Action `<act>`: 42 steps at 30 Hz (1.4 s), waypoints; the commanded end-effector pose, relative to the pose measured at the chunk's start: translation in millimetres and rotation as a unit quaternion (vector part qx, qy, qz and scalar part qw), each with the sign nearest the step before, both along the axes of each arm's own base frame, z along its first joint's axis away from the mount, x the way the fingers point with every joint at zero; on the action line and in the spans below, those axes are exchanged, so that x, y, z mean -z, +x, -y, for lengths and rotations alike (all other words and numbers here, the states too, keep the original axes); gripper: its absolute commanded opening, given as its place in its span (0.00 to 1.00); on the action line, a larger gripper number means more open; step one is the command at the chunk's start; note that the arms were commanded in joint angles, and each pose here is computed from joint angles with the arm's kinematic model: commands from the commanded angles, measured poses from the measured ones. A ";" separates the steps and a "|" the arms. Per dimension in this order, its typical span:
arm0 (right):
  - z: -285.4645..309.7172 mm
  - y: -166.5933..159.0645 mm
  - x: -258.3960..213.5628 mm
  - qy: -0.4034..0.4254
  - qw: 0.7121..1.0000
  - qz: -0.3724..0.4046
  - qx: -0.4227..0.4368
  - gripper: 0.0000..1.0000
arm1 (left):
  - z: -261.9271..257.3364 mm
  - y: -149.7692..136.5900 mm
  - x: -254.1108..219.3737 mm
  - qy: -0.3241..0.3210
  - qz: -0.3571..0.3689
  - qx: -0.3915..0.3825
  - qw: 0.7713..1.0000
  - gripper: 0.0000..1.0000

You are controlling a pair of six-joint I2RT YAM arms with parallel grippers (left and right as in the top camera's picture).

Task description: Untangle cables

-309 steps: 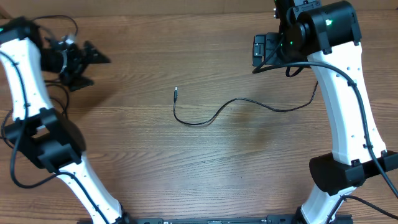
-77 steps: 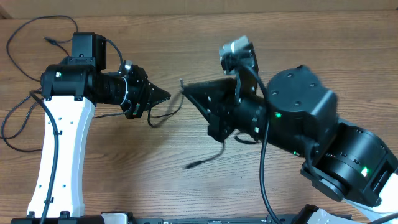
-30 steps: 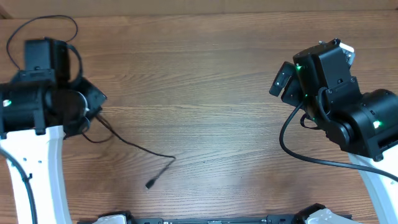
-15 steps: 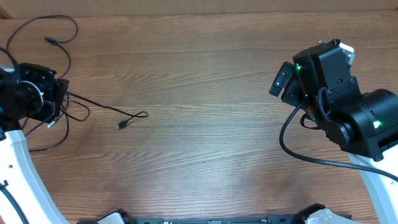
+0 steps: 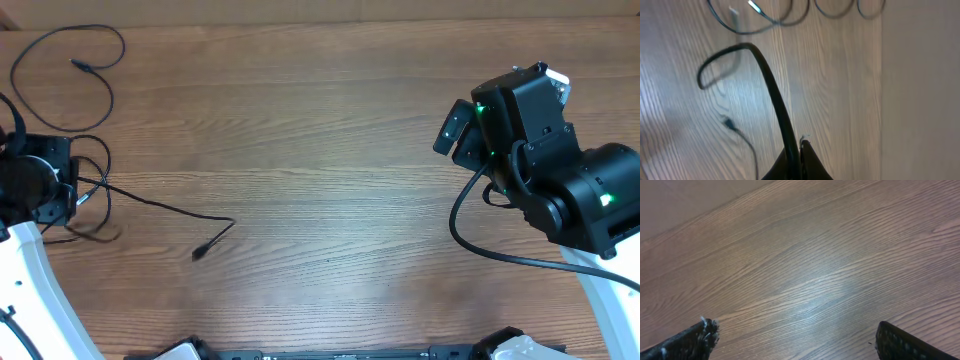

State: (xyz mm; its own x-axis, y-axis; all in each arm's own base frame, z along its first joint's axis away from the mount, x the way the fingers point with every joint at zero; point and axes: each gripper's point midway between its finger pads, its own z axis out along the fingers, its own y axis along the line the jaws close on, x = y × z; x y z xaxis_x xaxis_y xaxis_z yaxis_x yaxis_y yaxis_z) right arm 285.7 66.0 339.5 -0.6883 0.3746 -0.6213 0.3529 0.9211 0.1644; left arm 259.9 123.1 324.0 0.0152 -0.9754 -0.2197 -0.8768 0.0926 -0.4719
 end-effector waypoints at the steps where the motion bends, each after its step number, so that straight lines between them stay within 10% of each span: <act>1: 3.0 0.1 -1.2 0.000 1.000 0.004 0.008 1.00 | -8.1 6.5 8.1 0.009 -0.024 -0.025 0.999 0.04; 11: 3.0 0.1 -1.2 0.000 1.000 0.004 0.008 1.00 | -29.2 11.2 35.6 -0.025 -0.067 -0.075 0.995 0.04; 26: 3.0 0.1 -1.2 0.000 1.000 0.004 0.008 1.00 | -126.9 -108.0 27.2 0.128 -0.223 -0.309 0.916 0.04; 33: 3.0 0.1 -1.2 0.000 1.000 0.004 0.008 1.00 | -152.6 -128.7 40.5 0.186 -0.361 -0.271 0.873 0.04; 42: 3.0 0.1 -1.2 0.000 1.000 0.004 0.008 1.00 | -152.1 -106.6 95.5 0.106 -0.429 -0.190 0.877 0.04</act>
